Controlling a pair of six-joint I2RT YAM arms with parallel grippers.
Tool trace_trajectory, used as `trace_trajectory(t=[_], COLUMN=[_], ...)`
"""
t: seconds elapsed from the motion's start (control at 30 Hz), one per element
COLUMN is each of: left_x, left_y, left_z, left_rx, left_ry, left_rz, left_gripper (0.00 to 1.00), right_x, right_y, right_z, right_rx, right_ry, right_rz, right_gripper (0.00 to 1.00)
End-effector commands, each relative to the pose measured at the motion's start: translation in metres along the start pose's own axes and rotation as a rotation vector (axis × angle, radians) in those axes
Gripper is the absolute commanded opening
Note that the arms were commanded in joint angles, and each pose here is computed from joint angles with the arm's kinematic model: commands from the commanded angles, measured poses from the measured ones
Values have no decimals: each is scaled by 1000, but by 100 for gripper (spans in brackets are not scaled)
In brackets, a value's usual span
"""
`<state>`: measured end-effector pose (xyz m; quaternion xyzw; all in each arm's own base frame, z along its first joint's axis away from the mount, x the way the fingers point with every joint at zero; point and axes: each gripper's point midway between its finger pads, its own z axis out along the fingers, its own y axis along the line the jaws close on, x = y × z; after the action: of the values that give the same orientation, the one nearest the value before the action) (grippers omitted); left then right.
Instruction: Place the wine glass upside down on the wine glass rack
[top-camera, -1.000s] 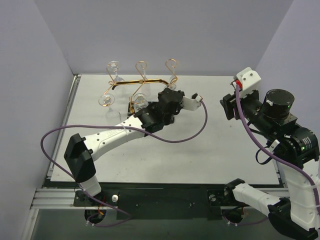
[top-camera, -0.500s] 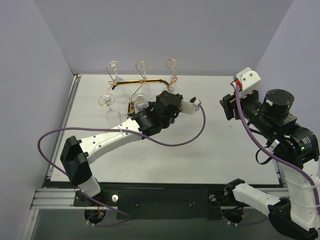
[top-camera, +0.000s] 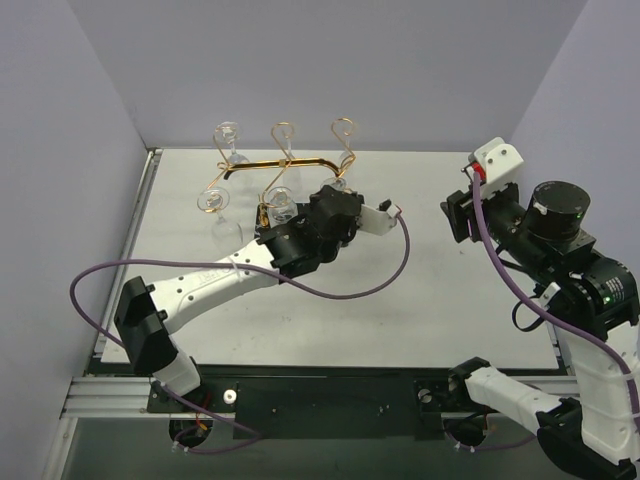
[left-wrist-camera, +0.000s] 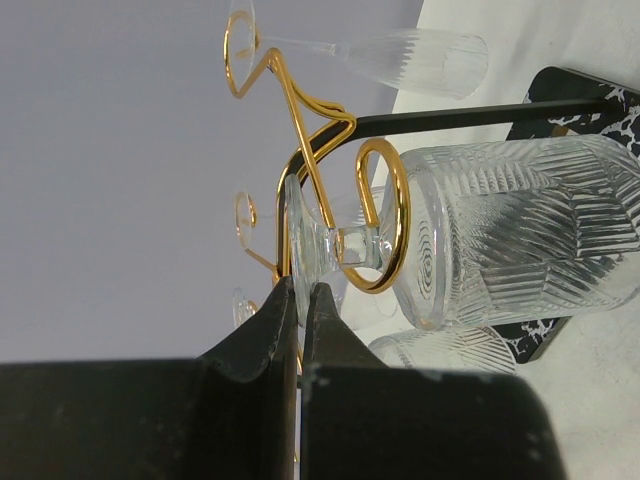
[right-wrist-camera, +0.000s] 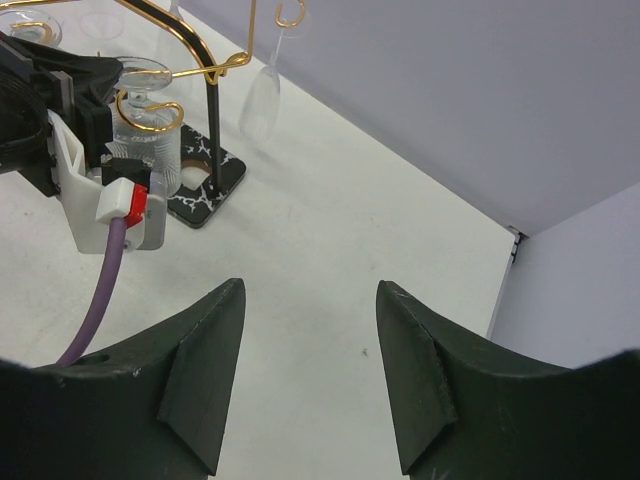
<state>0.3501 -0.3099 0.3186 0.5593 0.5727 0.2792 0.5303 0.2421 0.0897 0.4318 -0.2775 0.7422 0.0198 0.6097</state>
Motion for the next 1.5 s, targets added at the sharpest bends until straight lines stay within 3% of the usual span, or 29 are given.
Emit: trace_trajectory(t=[0.0,0.73,1.43,1.47], left_x=[-9,-42,-34,-34], left_y=[39,29,28,28], left_z=[-24,-18,5,5], left_rx=[-90,-34,-37,-36], left_ry=[-56,-121,-76,-77], left_rz=[-89,-98,-75,-75], left_gripper=[0,0,0,4], right_x=[-5,-4,2,2], right_y=[-2,-5,-4,-4], right_z=[0,5,6,5], right_rx=[10,18,21,21], right_ry=[-20,-10,2,2], right_rz=[9,1,-8,-7], right_gripper=[50,50,50,50])
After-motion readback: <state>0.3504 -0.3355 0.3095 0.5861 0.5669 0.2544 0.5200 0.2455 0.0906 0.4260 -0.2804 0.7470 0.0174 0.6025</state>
